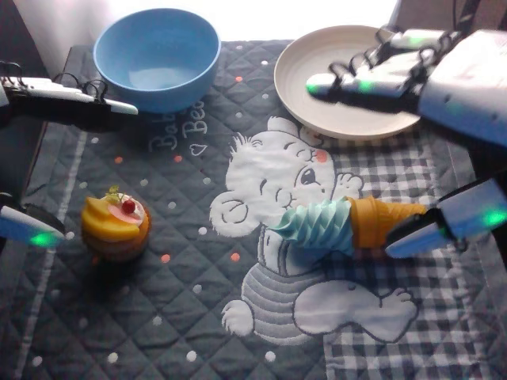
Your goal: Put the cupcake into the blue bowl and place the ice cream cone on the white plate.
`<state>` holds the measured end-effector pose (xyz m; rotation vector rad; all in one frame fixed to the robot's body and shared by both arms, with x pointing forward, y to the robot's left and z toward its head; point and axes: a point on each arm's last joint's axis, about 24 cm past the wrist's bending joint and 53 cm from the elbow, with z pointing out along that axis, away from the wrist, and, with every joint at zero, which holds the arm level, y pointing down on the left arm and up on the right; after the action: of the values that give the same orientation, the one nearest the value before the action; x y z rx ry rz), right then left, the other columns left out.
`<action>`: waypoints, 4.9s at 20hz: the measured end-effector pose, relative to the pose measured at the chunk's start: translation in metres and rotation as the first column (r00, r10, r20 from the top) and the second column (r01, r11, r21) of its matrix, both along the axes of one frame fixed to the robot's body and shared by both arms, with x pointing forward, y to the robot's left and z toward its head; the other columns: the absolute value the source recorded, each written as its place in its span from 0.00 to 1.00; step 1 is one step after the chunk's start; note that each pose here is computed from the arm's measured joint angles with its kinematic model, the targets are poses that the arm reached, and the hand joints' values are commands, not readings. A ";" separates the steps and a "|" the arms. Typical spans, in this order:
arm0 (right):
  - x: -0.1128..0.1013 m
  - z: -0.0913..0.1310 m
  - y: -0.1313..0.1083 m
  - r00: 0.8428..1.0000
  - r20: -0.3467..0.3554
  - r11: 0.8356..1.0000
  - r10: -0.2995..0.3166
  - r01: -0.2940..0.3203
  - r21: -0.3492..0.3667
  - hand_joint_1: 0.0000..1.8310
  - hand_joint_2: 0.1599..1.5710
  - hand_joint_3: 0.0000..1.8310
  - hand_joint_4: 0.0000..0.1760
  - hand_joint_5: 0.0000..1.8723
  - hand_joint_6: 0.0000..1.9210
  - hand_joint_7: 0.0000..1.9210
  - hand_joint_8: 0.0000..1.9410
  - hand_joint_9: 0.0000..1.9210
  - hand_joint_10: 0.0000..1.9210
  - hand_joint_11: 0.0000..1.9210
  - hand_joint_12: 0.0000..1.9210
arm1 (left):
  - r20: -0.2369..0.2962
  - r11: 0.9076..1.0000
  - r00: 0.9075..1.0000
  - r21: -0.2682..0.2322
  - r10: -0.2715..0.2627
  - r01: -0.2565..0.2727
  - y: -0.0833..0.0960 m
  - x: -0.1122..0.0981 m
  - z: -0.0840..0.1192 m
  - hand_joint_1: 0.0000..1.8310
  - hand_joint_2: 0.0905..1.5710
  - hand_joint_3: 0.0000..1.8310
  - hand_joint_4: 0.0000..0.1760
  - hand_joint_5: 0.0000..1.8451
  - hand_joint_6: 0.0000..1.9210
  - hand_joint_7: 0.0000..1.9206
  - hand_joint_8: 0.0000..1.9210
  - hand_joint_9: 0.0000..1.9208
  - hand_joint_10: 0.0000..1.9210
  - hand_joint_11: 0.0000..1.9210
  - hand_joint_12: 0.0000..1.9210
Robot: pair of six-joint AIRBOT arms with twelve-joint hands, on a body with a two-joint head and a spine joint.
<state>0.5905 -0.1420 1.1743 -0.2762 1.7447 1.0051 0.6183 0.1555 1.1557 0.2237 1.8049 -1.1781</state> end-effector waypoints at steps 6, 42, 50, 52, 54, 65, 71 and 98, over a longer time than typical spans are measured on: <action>0.010 -0.033 0.003 0.998 -0.065 0.998 -0.014 0.010 -0.061 0.47 0.35 0.00 0.00 0.19 0.00 0.27 0.00 0.24 0.00 0.07 0.35 | -0.066 0.999 0.997 0.012 -0.031 0.032 -0.017 0.007 -0.019 0.46 0.45 0.00 0.00 0.24 0.00 0.32 0.00 0.35 0.00 0.23 0.40; 0.023 -0.093 0.015 0.977 -0.210 0.992 -0.040 0.014 -0.126 0.68 0.59 0.00 0.00 0.56 0.27 0.71 0.12 0.75 0.04 0.55 0.54 | -0.187 0.994 0.982 0.101 -0.025 0.044 -0.024 0.010 -0.067 0.70 0.59 0.01 0.00 0.66 0.23 0.71 0.04 0.66 0.02 0.49 0.45; 0.024 -0.091 0.016 0.976 -0.212 0.994 -0.041 0.018 -0.108 0.71 0.61 0.00 0.00 0.57 0.34 0.70 0.28 0.84 0.04 0.64 0.56 | -0.206 0.998 0.978 0.062 0.023 -0.010 -0.016 0.019 -0.070 0.77 0.60 0.00 0.00 0.65 0.31 0.74 0.01 0.65 0.37 0.52 0.48; 0.024 -0.089 0.016 0.976 -0.213 0.995 -0.044 0.023 -0.100 0.71 0.62 0.00 0.00 0.56 0.37 0.69 0.28 0.84 0.04 0.65 0.54 | -0.203 0.998 0.979 0.053 0.034 -0.024 -0.013 0.021 -0.069 0.77 0.61 0.00 0.00 0.66 0.30 0.74 0.01 0.62 0.40 0.50 0.52; 0.025 -0.085 0.016 0.977 -0.208 0.996 -0.045 0.028 -0.082 0.71 0.63 0.00 0.00 0.53 0.41 0.67 0.33 0.84 0.03 0.64 0.58 | -0.190 0.999 0.981 0.046 0.036 -0.028 -0.013 0.022 -0.066 0.77 0.61 0.00 0.00 0.66 0.29 0.74 0.01 0.62 0.41 0.49 0.54; 0.032 -0.006 0.013 0.999 -0.023 0.992 -0.039 0.042 0.121 0.70 0.64 0.00 0.00 0.52 0.42 0.63 0.40 0.79 0.02 0.54 0.68 | 0.019 0.988 0.999 -0.151 0.038 -0.034 -0.004 0.033 0.029 0.77 0.63 0.00 0.00 0.56 0.46 0.71 0.08 0.62 0.38 0.50 0.48; 0.064 0.029 -0.006 0.987 0.079 0.975 -0.136 0.119 0.189 0.70 0.65 0.00 0.00 0.49 0.50 0.63 0.38 0.78 0.02 0.57 0.57 | 0.121 0.973 0.986 -0.211 0.119 -0.091 0.000 0.074 0.075 0.77 0.63 0.00 0.00 0.58 0.36 0.65 0.26 0.58 0.47 0.48 0.54; 0.186 0.022 -0.026 0.932 -0.034 0.922 -0.360 0.361 0.137 0.70 0.64 0.00 0.00 0.51 0.44 0.63 0.39 0.83 0.00 0.69 0.46 | 0.084 0.929 0.927 0.021 0.367 -0.369 -0.035 0.202 0.063 0.76 0.67 0.00 0.00 0.54 0.46 0.55 0.41 0.52 0.57 0.36 0.62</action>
<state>0.7770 -0.1681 1.1959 0.1392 1.6449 0.8528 0.8203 0.1202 1.2186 -0.0496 1.7080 -0.8582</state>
